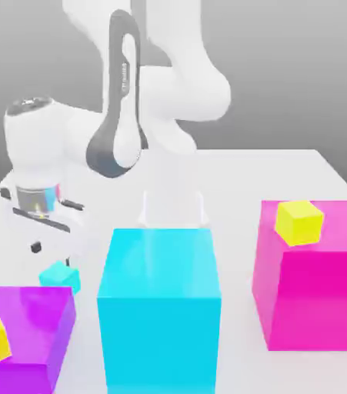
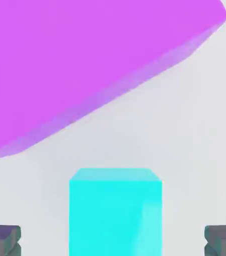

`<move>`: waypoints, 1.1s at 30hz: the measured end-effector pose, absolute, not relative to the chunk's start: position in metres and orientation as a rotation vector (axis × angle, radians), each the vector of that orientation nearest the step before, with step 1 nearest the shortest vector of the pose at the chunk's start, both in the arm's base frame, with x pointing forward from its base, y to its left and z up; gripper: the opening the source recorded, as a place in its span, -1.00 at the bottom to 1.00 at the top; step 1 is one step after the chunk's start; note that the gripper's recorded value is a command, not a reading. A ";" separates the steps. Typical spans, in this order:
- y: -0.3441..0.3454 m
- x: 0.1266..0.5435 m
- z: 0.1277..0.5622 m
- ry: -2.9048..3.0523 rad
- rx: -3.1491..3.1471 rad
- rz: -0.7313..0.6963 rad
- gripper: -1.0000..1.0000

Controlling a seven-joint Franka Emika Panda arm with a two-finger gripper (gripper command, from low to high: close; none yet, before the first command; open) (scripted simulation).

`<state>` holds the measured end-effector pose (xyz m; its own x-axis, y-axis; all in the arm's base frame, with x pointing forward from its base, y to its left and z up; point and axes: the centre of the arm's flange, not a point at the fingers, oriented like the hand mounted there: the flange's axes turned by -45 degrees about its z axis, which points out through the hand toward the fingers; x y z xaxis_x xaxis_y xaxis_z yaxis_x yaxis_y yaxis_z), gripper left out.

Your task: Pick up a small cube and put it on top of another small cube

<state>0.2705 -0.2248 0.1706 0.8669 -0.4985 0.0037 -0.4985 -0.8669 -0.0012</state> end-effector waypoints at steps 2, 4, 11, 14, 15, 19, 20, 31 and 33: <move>-0.225 0.269 0.153 0.812 -3.035 -0.004 0.00; -0.224 0.267 0.137 0.811 -3.036 -0.001 -1.00; -0.224 0.267 0.135 0.812 -3.035 0.000 -1.00; -0.225 0.269 0.156 0.813 -3.034 -0.003 -1.00; -0.225 0.269 0.165 0.813 -3.034 -0.003 -1.00; -0.227 0.269 0.194 0.799 -3.032 0.003 -1.00; -0.233 0.275 0.203 0.804 -3.031 -0.008 -1.00; -0.094 0.427 0.365 0.618 -3.011 -0.163 -1.00; -0.053 0.434 0.384 0.637 -2.996 -0.136 -1.00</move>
